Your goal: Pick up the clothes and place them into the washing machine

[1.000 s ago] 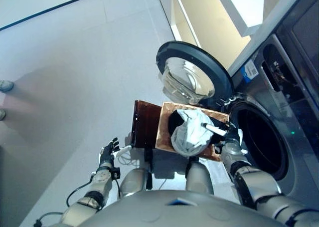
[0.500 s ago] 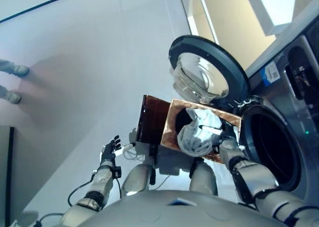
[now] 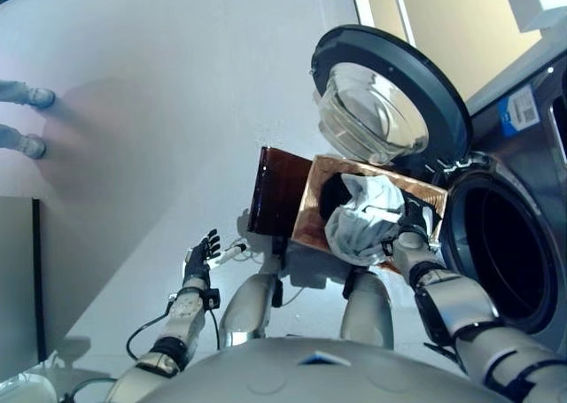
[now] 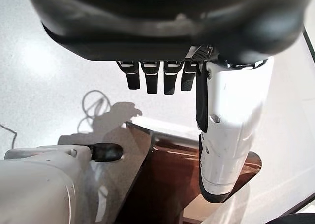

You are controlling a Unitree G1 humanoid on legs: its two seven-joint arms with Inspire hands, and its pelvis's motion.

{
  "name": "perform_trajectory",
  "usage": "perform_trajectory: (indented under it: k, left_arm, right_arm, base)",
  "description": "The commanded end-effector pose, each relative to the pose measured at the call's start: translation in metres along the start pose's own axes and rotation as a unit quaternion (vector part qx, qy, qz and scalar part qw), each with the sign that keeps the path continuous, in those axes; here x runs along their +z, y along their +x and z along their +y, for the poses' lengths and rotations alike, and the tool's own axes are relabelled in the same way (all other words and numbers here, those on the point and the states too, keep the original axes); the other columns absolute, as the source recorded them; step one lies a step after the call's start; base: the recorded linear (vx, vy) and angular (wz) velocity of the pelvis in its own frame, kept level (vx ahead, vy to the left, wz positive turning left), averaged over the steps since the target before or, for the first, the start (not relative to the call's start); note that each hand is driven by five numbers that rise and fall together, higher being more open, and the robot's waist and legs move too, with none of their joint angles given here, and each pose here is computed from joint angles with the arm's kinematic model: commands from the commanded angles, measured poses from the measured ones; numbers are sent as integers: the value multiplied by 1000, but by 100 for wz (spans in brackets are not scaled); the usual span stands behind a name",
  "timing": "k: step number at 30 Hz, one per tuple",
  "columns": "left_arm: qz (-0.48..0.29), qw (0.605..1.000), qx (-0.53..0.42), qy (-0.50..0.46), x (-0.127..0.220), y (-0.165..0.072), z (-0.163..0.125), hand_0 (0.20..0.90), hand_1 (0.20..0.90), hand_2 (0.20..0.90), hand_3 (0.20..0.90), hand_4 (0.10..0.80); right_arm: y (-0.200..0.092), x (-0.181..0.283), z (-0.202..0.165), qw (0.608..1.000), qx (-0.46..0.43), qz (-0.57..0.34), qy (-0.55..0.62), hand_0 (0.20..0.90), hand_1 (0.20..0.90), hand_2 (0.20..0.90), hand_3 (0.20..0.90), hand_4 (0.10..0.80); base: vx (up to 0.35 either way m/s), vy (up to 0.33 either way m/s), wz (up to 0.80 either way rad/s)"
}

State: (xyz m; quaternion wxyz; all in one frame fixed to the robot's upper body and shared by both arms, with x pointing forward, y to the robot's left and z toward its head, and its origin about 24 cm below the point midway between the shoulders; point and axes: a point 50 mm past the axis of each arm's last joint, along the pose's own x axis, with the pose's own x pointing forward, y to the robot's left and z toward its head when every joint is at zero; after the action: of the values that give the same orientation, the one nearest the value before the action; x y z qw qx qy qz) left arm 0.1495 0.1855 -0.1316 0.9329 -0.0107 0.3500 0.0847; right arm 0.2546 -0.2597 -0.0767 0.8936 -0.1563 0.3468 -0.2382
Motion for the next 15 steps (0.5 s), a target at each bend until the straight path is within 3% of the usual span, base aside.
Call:
perform_trajectory:
  k: [1,6,15]
  left_arm:
    - [-81,997,-2,12,43,13,4,900,900,900,900,800]
    - [-82,997,2,13,46,16,2,900,900,900,900,800]
    - [-74,997,14,22,42,16,7,900,900,900,900,800]
  right_arm:
    - [-8,40,38,996,67,-63,-6,200,200,200,200,300]
    - [-13,49,50,993,84,-86,-10,200,200,200,200,300]
    - [-10,35,39,995,69,-65,-13,200,200,200,200,300]
  base:
    - [0,0,0]
    - [0,0,0]
    - [24,-5,6]
